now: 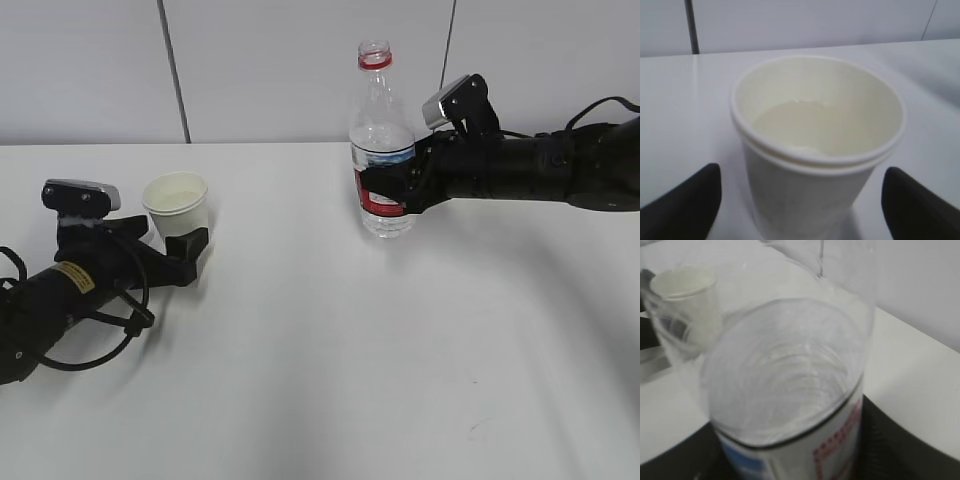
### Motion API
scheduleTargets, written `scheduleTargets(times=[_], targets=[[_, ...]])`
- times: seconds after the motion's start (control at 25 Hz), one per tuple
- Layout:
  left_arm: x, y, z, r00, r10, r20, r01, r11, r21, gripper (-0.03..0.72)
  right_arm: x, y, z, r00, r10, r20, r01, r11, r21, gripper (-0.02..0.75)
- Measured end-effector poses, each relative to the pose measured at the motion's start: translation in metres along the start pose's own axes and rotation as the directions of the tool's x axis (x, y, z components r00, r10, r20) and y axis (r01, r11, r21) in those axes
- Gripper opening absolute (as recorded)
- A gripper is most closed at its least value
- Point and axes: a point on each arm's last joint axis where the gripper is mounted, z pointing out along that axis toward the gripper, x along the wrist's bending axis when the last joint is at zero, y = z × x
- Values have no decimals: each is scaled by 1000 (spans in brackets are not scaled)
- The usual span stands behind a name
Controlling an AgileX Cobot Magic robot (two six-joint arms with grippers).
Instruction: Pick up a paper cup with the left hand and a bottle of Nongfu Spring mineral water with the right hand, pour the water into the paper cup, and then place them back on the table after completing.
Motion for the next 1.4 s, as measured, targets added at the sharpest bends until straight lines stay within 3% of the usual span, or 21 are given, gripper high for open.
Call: scheduleTargets(times=[0.64, 0.96, 1.4], targets=[[-13, -1, -53, 1000, -19, -9, 19, 997, 80, 589, -1, -1, 1, 999, 33, 13, -32, 999, -21, 409], [-13, -2, -56, 1000, -20, -9, 21, 996, 87, 586, 1, -29, 14, 994, 103, -26, -103, 994, -27, 409], [-13, -1, -56, 1000, -20, -9, 20, 996, 85, 584, -1, -41, 22, 989, 148, -10, -149, 986, -78, 409]])
